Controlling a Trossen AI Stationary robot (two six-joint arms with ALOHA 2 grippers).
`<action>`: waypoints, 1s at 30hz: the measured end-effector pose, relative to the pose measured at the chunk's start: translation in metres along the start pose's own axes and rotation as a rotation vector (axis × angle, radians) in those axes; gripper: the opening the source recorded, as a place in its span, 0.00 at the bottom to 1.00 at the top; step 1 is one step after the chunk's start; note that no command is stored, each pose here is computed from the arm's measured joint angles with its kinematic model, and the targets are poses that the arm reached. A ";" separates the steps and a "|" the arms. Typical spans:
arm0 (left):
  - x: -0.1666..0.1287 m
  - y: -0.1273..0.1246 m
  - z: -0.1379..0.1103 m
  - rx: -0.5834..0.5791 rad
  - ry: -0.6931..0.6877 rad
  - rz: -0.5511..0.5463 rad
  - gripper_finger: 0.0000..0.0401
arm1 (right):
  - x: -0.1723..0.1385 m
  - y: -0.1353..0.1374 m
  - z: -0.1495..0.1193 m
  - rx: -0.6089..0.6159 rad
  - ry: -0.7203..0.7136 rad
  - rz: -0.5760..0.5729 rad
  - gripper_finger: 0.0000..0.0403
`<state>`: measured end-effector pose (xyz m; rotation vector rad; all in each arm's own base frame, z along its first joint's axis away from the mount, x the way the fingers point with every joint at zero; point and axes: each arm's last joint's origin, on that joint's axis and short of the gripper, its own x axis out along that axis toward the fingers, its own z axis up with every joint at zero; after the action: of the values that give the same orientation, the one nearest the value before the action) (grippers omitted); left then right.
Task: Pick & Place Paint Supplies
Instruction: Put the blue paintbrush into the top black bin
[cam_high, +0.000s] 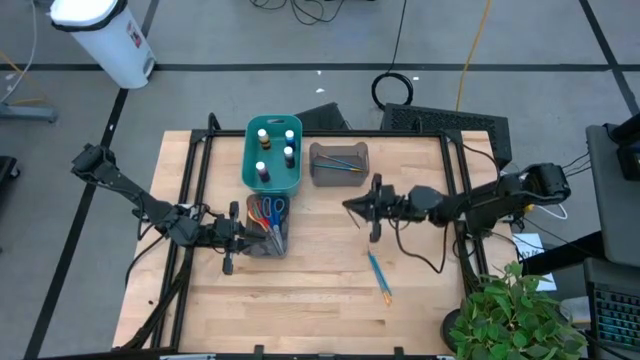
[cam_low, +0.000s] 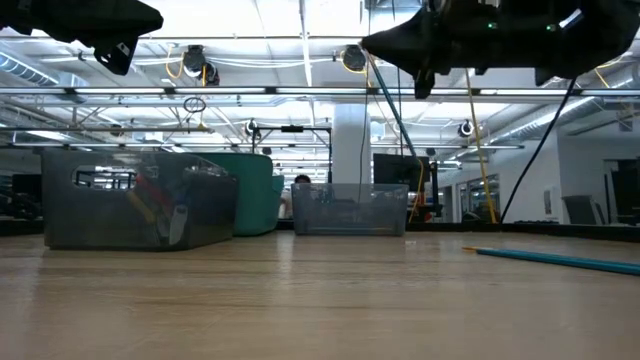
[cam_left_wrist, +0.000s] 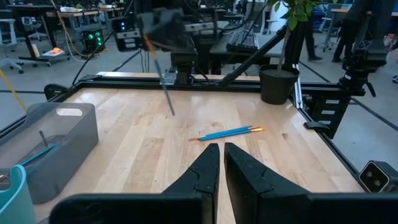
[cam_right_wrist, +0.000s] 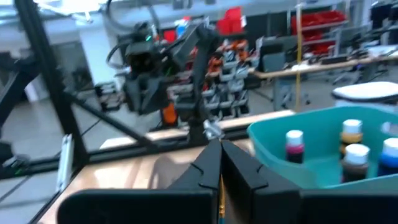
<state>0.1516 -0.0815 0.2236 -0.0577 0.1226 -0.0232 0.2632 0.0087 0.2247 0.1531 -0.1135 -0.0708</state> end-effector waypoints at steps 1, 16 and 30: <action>0.000 0.000 0.000 0.000 0.000 0.000 0.08 | 0.000 -0.003 0.002 0.000 -0.015 -0.012 0.00; 0.000 0.000 0.000 0.000 0.000 0.000 0.08 | 0.000 -0.027 0.019 -0.001 -0.166 -0.088 0.00; 0.000 0.000 0.000 0.000 0.000 0.000 0.08 | -0.002 -0.015 0.028 -0.003 -0.242 0.191 0.00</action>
<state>0.1516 -0.0815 0.2236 -0.0577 0.1225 -0.0233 0.2568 -0.0103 0.2499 0.1298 -0.3687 0.1018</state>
